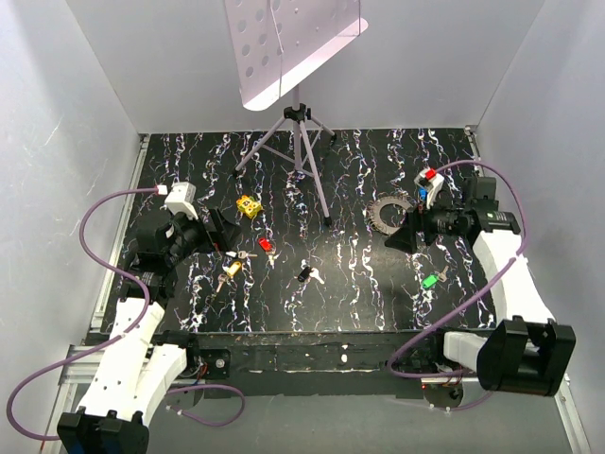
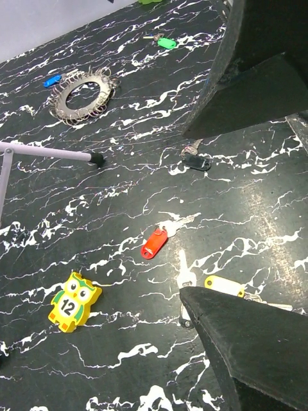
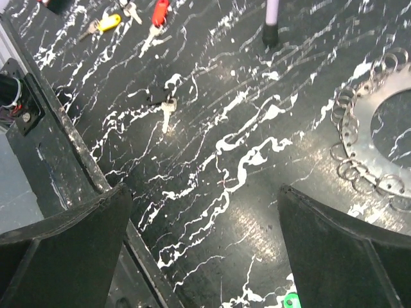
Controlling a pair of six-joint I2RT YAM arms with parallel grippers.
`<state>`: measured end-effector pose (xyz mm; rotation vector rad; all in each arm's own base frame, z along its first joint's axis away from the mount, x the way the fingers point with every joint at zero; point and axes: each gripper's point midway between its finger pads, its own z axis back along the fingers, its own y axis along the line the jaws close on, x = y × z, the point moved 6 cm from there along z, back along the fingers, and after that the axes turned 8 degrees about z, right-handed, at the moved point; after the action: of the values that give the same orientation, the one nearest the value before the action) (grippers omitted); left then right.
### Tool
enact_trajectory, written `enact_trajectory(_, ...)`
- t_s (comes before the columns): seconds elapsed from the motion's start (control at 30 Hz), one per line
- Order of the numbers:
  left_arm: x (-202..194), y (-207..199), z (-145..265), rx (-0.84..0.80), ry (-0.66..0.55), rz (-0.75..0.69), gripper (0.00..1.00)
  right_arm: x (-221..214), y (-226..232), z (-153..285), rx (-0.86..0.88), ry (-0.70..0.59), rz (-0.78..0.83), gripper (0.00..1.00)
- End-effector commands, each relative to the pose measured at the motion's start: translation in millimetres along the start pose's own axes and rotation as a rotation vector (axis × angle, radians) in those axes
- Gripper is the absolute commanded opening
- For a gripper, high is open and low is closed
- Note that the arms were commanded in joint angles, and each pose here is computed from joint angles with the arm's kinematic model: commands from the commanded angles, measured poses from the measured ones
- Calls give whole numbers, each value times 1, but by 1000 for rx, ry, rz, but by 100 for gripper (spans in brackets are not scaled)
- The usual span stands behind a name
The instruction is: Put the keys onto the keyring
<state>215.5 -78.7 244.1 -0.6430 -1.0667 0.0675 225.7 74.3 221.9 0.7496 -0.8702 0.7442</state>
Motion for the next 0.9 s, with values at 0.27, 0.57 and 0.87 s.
enact_trajectory(0.27,1,0,2,14,6,-8,99,2,-14,-32,50,190,-76,100)
enact_trajectory(0.57,-3,-4,-4,-43,47,15,100,-9,0,-45,132,161,-106,100)
enact_trajectory(0.87,-4,-1,-6,-20,55,17,100,-21,29,-84,239,299,-63,100)
